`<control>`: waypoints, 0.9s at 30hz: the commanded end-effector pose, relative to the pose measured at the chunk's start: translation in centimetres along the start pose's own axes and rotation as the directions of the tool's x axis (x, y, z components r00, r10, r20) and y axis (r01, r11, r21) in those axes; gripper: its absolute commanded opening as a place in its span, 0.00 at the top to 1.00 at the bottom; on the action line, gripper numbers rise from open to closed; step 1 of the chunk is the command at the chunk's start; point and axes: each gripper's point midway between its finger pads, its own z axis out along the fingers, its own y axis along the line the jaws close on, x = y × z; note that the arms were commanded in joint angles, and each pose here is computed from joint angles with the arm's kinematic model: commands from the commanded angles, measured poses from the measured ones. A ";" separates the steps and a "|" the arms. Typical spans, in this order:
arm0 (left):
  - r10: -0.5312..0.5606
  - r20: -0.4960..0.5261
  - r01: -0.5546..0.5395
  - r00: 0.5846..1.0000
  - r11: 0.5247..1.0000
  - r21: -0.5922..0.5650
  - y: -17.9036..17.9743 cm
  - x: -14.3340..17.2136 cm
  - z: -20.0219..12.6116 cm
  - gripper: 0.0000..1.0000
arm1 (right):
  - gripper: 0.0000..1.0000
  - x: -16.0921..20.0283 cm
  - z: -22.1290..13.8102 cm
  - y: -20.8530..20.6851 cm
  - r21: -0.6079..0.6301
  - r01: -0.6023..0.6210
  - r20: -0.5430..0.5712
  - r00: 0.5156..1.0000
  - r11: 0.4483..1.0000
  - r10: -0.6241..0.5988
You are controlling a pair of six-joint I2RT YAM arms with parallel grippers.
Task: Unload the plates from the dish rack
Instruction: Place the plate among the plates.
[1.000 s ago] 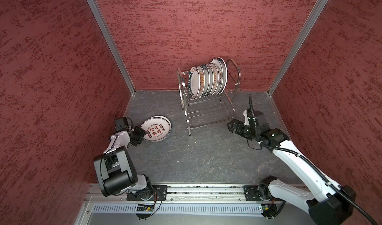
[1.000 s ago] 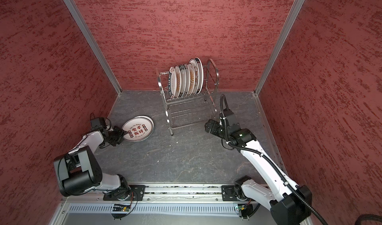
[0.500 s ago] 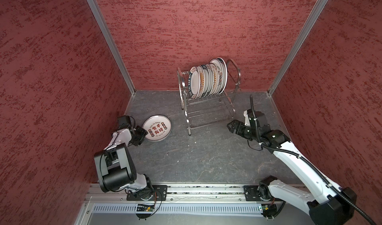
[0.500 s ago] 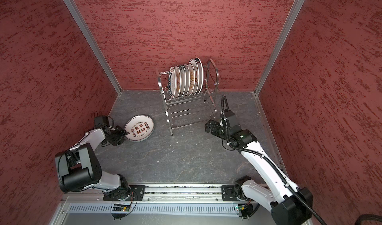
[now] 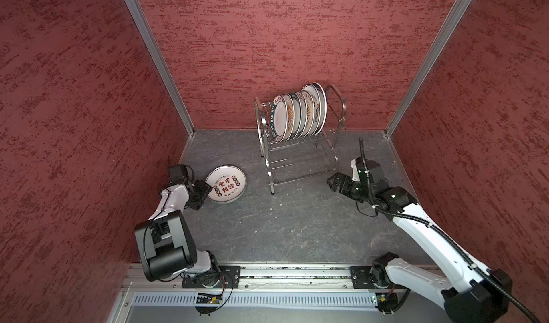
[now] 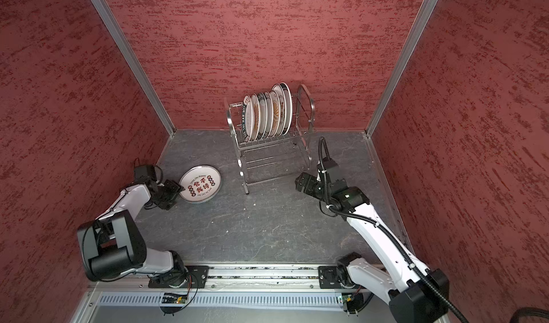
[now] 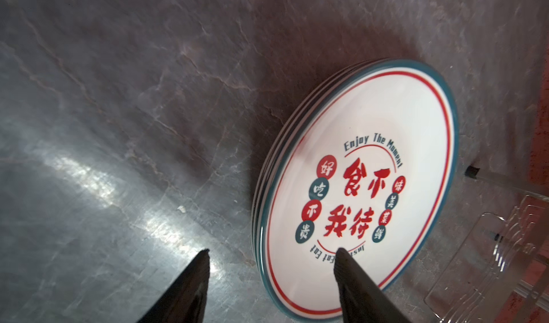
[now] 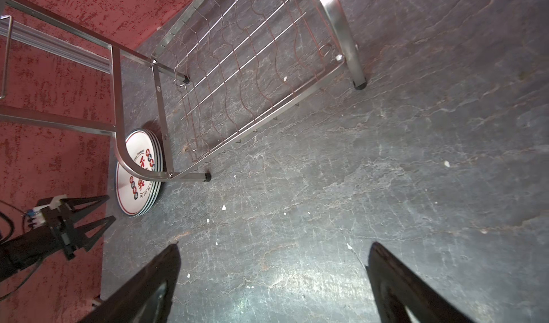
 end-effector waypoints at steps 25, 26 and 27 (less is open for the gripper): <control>0.113 0.034 -0.117 0.993 0.981 0.155 -3.9 5.2 -7.1 0.01 | 0.01 -21.5 -10.6 15.4 -0.012 0.437 0.479 0.792 0.899 -0.379; 0.130 0.035 -0.134 0.991 0.978 0.157 -4.3 5.7 -7.1 0.01 | 0.01 -21.6 -9.4 15.7 -0.019 0.443 0.459 0.800 0.896 -0.386; 0.141 0.041 -0.146 0.989 0.977 0.157 -4.5 6.1 -7.2 0.00 | 0.01 -21.8 -9.2 16.0 -0.029 0.449 0.458 0.800 0.893 -0.387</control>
